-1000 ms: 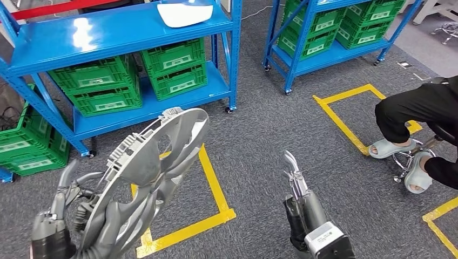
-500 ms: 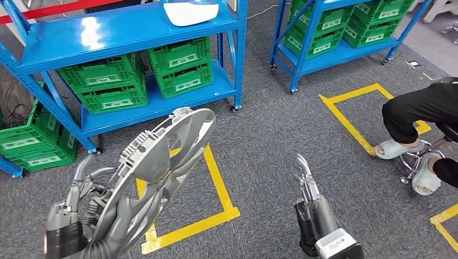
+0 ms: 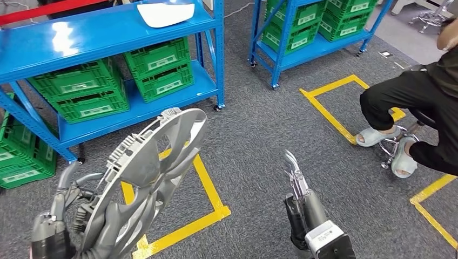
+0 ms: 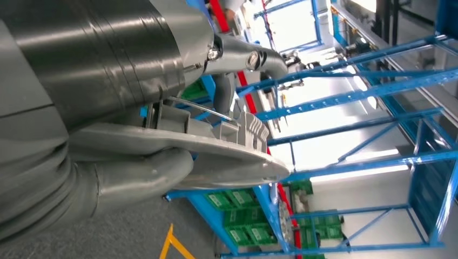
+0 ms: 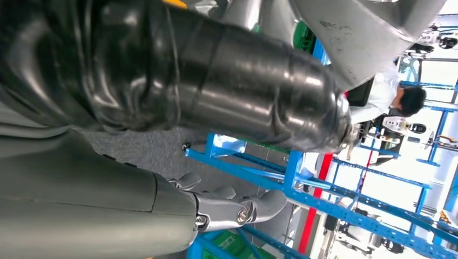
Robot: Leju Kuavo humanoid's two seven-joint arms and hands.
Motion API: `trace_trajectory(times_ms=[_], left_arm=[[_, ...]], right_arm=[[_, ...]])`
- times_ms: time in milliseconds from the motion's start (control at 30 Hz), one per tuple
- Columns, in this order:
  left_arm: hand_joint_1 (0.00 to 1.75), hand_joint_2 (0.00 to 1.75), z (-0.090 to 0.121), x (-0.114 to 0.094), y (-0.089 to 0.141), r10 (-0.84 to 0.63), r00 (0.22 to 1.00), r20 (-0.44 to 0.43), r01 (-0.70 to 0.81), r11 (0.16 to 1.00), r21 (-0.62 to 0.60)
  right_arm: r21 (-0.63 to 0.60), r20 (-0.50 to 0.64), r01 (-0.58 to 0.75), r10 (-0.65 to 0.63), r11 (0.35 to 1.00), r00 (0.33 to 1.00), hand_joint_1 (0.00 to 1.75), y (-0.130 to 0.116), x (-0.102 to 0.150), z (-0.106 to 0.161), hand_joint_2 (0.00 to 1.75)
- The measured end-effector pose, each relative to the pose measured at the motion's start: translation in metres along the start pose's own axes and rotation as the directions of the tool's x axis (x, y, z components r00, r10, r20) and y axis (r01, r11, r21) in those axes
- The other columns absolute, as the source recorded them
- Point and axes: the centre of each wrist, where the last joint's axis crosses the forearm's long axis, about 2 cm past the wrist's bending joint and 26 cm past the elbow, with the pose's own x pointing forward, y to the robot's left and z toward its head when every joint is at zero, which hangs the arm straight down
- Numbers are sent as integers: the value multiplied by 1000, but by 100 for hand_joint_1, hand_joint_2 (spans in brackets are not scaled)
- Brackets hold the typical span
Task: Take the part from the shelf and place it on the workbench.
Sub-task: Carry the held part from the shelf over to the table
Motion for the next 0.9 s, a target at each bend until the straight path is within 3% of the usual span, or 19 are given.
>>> trace_trajectory(times_ms=[900], left_arm=[[175,175,0,0,0,2,1000,-17,-2,1000,-3]], right_arm=[[-18,9,21,-21,1000,1000,0,0,0,0,0]])
